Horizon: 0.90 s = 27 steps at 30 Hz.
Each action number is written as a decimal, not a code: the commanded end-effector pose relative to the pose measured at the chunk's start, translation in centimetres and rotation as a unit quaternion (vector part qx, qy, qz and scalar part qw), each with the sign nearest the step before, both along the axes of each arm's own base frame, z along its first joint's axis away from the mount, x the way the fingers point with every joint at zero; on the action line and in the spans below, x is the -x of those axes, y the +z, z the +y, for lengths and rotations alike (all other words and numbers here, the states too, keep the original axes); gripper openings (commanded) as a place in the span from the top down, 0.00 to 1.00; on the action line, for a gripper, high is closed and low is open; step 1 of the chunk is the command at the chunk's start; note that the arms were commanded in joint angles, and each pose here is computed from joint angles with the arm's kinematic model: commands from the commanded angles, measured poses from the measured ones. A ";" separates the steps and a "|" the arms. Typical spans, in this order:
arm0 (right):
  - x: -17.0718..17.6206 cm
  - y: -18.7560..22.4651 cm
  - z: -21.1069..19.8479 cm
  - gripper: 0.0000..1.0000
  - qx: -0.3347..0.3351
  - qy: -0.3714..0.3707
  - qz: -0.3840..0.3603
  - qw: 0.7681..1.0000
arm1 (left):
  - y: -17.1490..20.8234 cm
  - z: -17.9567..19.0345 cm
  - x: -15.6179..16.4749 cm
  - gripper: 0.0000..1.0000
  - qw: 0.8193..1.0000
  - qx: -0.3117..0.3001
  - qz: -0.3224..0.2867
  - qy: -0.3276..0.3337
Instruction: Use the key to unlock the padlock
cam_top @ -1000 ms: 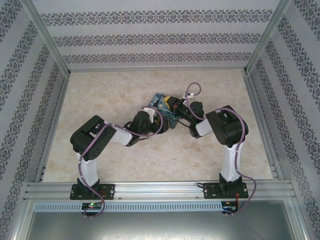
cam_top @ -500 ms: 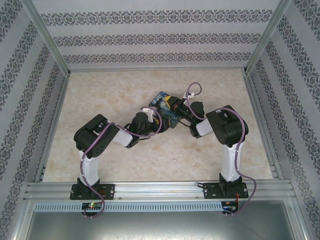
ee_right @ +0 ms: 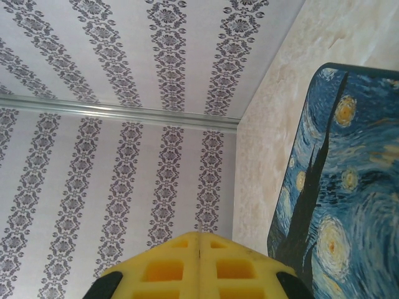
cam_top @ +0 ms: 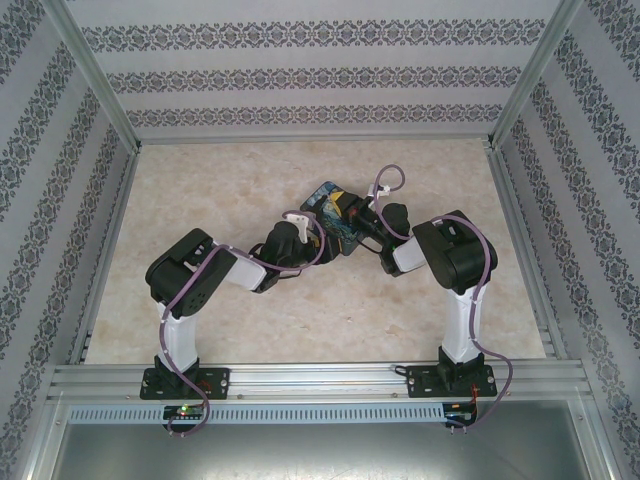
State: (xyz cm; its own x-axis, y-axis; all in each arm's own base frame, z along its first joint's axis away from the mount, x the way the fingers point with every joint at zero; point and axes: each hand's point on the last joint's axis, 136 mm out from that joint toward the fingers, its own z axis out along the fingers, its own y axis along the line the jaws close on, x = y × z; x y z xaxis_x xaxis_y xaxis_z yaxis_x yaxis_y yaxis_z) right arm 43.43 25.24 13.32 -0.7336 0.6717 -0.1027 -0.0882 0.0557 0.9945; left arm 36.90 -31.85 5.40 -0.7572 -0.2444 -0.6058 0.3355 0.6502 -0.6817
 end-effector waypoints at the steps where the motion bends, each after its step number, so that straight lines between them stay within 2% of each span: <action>1: 2.5 -10.7 -1.0 1.00 0.073 0.001 0.151 0.986 | -2.9 -0.8 3.3 0.26 0.996 -0.005 0.082 -0.037; 7: 2.5 -11.0 -1.1 1.00 0.074 0.001 0.153 0.985 | 0.2 -1.9 3.3 0.26 0.995 0.063 0.059 -0.047; 11: 2.6 -11.2 -1.1 1.00 0.074 0.001 0.155 0.985 | 1.0 -1.8 2.9 0.26 0.995 0.079 0.052 -0.035; 21: 2.7 -11.3 -1.1 1.00 0.074 0.001 0.155 0.985 | 0.5 -0.8 1.9 0.26 0.996 0.074 0.053 0.010; 27: 2.7 -11.1 -1.1 1.00 0.073 0.002 0.153 0.986 | 0.5 0.7 2.3 0.25 0.998 0.038 0.041 0.025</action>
State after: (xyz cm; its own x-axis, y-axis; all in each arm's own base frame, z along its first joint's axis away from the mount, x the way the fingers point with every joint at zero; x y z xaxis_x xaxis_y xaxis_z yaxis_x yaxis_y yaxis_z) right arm 43.33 25.13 13.26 -0.7315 0.6754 -0.0941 -0.0889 0.0424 0.9951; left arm 35.24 -32.09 6.17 -0.7979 -0.3368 -0.4999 0.2565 0.5607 -0.7873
